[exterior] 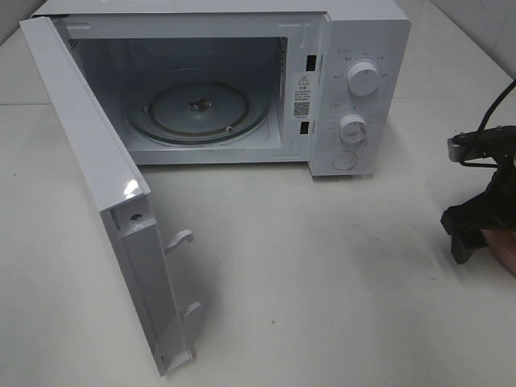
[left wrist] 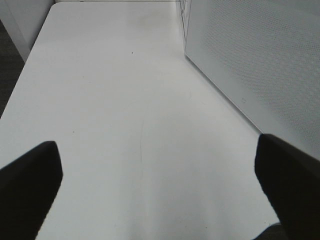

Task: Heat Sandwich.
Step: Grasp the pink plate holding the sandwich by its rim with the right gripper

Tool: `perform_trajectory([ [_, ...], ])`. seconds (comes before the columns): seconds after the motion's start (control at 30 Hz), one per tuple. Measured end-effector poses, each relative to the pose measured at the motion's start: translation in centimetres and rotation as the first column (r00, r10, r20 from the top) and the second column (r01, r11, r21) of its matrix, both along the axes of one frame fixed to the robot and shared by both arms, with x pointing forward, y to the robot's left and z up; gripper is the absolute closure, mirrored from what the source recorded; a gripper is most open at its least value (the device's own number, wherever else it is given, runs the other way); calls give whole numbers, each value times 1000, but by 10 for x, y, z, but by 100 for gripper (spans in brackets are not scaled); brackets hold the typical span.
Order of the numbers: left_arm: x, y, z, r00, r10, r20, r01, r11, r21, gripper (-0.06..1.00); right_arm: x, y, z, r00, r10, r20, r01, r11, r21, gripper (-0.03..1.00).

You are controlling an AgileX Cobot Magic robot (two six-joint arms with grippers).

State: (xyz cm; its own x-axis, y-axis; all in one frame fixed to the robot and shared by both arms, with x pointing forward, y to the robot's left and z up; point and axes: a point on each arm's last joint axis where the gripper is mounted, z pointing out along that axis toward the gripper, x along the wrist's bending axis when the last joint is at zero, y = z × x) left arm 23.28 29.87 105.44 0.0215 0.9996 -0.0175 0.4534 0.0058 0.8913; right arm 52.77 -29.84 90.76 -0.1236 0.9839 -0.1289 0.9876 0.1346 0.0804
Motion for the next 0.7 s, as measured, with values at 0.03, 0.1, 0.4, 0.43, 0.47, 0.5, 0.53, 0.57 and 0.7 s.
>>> perform_trajectory([
  [0.03, 0, 0, 0, 1000, 0, 0, 0, 1000, 0, -5, 0, 0, -3, 1000, 0, -6, 0, 1000, 0, 10],
  [0.1, 0, 0, 0, 1000, 0, 0, 0, 1000, 0, -5, 1, 0, -5, 1000, 1, -10, -1, 1000, 0, 10],
  [0.4, 0, 0, 0, 1000, 0, 0, 0, 1000, 0, -5, 3, 0, -14, 1000, 4, -19, -4, 1000, 3, 13],
  [0.43, 0, 0, 0, 1000, 0, 0, 0, 1000, 0, -5, 3, 0, -14, 1000, 4, -19, -4, 1000, 3, 13],
  [0.47, 0, 0, 0, 1000, 0, 0, 0, 1000, 0, -5, 3, 0, -14, 1000, 4, -19, -4, 1000, 3, 16],
  [0.5, 0, 0, 0, 1000, 0, 0, 0, 1000, 0, -5, 3, 0, -14, 1000, 4, -20, -4, 1000, 2, 17],
  [0.53, 0, 0, 0, 1000, 0, 0, 0, 1000, 0, -5, 3, 0, -14, 1000, 4, -21, -4, 1000, 2, 20],
  [0.57, 0, 0, 0, 1000, 0, 0, 0, 1000, 0, -5, 3, 0, -14, 1000, 4, -21, -4, 1000, 2, 20],
  [0.7, 0, 0, 0, 1000, 0, 0, 0, 1000, 0, -5, 3, -2, -15, 1000, 3, -27, -4, 1000, -19, 40],
])
